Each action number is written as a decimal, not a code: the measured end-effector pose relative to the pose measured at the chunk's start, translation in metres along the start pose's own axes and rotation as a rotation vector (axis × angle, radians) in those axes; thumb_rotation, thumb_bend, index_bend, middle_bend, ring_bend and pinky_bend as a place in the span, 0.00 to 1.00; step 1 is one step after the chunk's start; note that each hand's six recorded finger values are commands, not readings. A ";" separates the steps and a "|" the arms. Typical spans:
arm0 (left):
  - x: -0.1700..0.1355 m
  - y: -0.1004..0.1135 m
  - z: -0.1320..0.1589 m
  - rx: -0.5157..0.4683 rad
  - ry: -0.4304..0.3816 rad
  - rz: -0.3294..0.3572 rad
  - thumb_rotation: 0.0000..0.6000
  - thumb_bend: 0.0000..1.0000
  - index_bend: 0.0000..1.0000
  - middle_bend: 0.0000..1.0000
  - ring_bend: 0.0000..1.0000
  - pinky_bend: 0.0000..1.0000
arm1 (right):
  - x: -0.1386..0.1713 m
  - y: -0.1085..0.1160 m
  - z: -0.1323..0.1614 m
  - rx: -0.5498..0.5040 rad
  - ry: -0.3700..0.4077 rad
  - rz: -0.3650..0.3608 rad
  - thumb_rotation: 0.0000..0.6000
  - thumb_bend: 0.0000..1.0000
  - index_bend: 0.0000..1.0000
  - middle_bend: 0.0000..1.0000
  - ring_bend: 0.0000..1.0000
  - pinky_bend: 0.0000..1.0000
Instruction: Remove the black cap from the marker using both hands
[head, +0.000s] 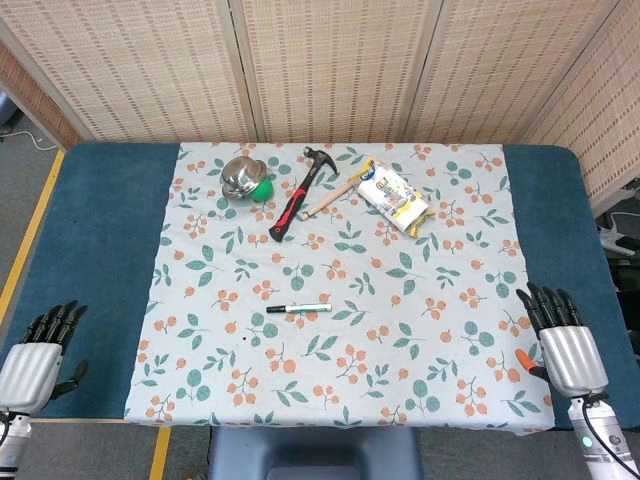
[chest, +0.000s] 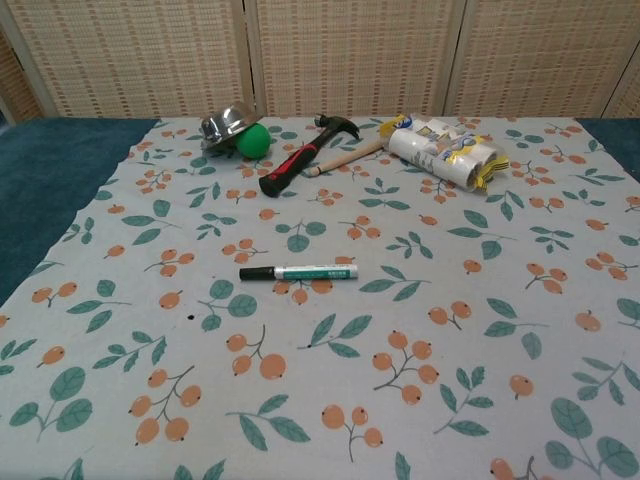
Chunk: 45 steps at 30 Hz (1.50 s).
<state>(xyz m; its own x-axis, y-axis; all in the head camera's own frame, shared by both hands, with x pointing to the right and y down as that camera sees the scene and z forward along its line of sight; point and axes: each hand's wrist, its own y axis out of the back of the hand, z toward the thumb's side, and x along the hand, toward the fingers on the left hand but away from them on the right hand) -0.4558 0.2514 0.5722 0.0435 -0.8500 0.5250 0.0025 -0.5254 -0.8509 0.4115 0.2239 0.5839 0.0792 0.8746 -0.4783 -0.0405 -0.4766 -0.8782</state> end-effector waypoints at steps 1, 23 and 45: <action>-0.001 0.001 0.000 0.002 -0.008 0.012 1.00 0.38 0.00 0.00 0.00 0.11 | 0.000 -0.001 0.001 0.002 0.006 0.006 1.00 0.12 0.00 0.00 0.00 0.00; 0.006 -0.007 0.014 0.040 -0.042 0.005 1.00 0.38 0.00 0.00 0.00 0.11 | -0.058 -0.009 0.160 0.091 0.361 0.034 1.00 0.21 0.13 0.21 0.00 0.00; 0.004 -0.007 0.007 0.027 -0.026 -0.019 1.00 0.40 0.00 0.00 0.00 0.11 | -0.148 -0.080 0.314 0.294 0.528 0.099 1.00 0.29 0.35 0.37 0.05 0.00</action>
<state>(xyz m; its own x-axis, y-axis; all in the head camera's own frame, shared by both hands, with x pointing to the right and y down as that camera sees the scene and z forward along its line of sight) -0.4483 0.2522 0.5800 0.0694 -0.8386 0.5403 0.0309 -0.5396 -0.8414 0.0904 0.1603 0.7239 0.5410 0.6292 -0.5580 -0.3403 -0.4430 -0.8294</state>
